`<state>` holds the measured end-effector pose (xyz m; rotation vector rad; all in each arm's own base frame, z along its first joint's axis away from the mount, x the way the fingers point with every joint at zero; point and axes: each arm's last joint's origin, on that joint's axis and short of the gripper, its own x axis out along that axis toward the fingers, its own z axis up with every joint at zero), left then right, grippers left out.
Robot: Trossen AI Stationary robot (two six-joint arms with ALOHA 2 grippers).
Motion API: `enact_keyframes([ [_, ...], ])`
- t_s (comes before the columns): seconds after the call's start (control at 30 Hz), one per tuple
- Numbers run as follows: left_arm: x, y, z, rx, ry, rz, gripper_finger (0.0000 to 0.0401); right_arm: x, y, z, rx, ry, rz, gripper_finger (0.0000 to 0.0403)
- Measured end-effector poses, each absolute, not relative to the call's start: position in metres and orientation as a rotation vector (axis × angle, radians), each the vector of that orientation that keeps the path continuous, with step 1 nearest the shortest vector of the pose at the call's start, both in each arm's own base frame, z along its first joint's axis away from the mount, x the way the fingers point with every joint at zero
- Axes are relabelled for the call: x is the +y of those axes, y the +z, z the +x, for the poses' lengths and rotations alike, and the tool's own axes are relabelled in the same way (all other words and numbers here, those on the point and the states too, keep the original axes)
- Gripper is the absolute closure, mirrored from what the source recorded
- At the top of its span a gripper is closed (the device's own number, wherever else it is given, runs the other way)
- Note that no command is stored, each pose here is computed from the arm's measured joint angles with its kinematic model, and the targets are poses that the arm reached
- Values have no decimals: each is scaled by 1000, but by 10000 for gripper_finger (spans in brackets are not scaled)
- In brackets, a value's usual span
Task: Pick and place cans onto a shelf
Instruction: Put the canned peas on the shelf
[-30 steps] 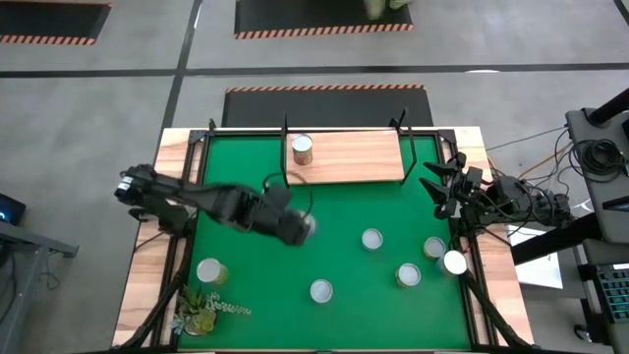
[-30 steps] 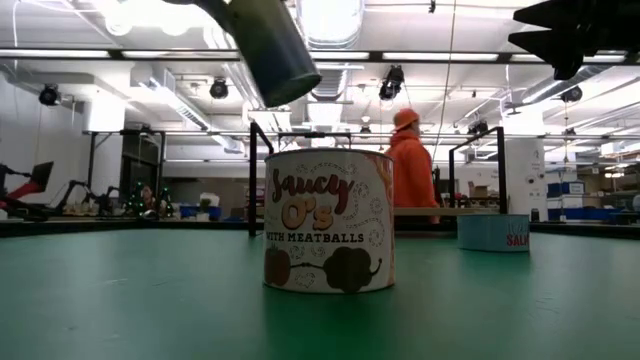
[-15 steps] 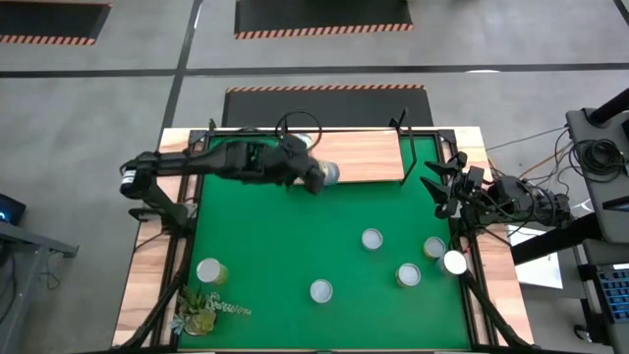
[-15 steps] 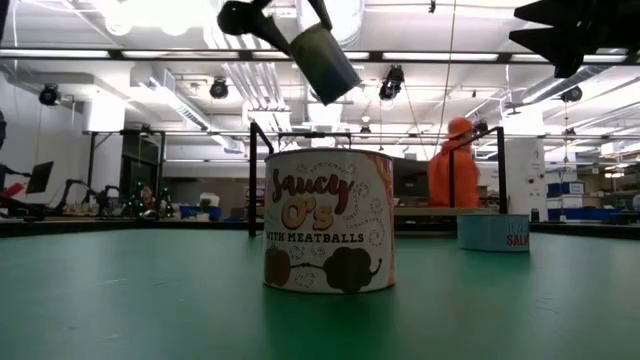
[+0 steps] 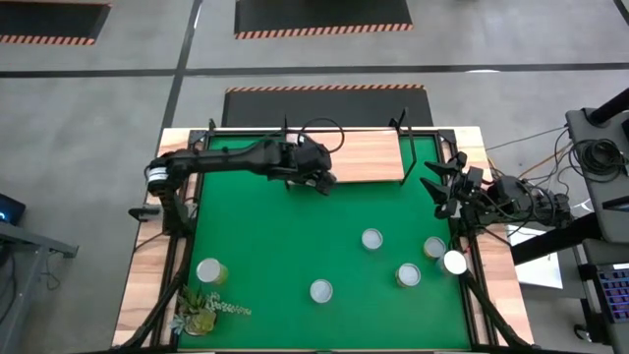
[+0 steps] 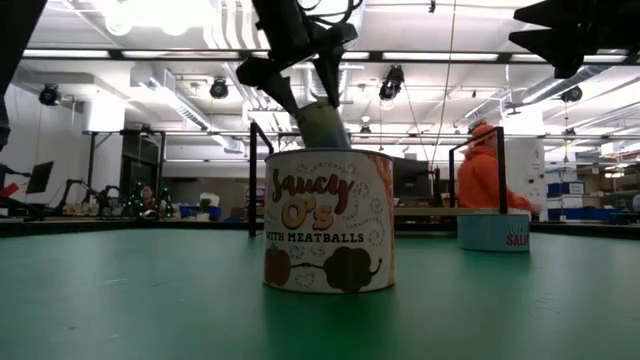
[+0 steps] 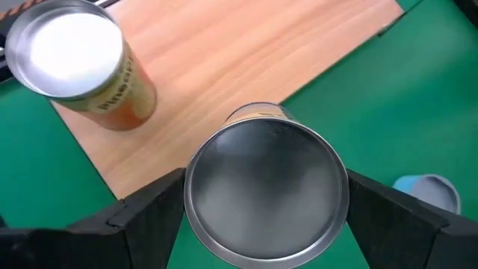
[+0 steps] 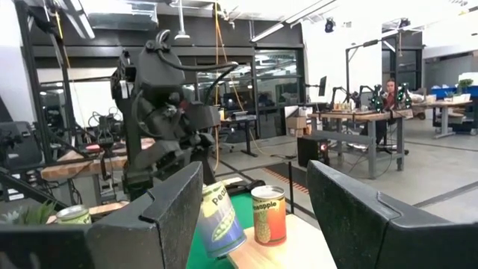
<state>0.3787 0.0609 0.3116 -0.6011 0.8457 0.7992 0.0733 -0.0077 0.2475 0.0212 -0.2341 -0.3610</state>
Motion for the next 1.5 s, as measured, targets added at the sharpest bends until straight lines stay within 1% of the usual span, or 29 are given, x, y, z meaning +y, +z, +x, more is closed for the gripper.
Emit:
enact_keyframes([
  [0.47,72,288,388,902,892,-506,87,-8,247,73,-230,-361,22,175],
  [0.67,74,288,388,892,913,-490,86,-8,247,73,-228,-361,19,175],
  [0.97,75,288,388,875,924,-508,64,-8,247,73,-228,-361,19,175],
  [1.27,79,289,388,848,952,-491,63,-8,247,73,-228,-360,21,175],
  [1.4,79,289,388,870,926,-461,63,-8,247,73,-227,-361,21,175],
  [1.5,67,290,390,931,815,-410,62,-8,246,74,-219,-361,17,175],
])
